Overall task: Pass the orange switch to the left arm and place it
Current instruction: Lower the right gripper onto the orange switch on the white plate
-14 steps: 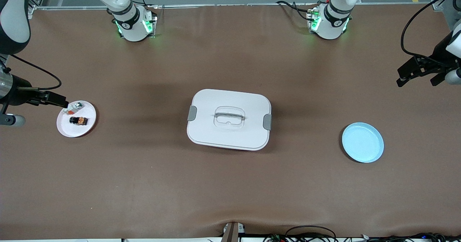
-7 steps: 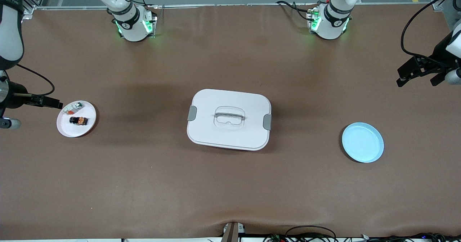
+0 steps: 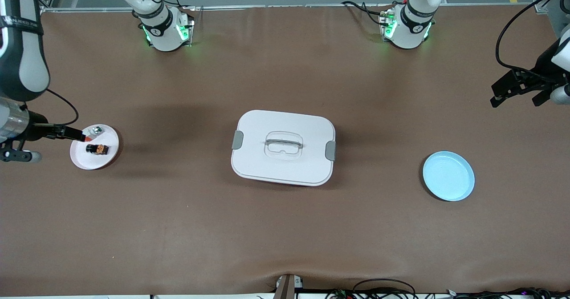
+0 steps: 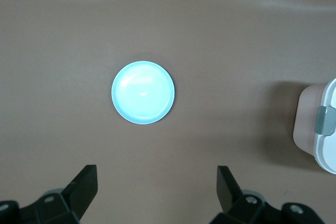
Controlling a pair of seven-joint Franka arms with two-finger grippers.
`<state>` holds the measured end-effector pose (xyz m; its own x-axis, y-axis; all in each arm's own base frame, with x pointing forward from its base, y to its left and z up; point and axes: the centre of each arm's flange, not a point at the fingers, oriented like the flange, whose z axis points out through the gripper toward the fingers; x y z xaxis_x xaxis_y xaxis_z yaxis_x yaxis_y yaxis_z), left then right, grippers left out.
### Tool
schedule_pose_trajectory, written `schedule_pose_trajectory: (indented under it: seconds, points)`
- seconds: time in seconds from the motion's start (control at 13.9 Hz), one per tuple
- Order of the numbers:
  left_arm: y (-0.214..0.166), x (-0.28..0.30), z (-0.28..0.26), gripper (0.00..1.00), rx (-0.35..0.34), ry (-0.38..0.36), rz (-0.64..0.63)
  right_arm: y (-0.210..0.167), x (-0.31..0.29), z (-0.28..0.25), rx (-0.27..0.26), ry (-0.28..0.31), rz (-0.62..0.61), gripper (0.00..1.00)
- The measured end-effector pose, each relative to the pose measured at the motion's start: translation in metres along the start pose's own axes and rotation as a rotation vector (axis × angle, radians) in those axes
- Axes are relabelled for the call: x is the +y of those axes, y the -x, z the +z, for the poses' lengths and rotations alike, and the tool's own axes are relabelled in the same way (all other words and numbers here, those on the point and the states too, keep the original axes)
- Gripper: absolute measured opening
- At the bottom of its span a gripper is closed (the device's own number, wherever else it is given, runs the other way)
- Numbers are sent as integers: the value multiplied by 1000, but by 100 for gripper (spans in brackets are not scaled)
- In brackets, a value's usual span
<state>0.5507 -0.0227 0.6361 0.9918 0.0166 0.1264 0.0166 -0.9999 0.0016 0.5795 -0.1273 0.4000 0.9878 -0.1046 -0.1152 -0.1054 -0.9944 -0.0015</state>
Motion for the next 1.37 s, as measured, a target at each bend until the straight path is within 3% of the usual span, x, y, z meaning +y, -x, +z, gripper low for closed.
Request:
schedule_pose_trajectory:
  seconds: [0.29, 0.86, 1.37]
  points:
    - [0, 0, 0, 100, 0, 0, 0, 5, 21, 33, 53, 10, -13, 100]
    - [0, 0, 0, 100, 0, 0, 0, 6, 65, 109, 105, 21, 18, 100]
    - [0, 0, 0, 100, 1, 0, 0, 5, 64, 169, 99, 26, -11, 100]
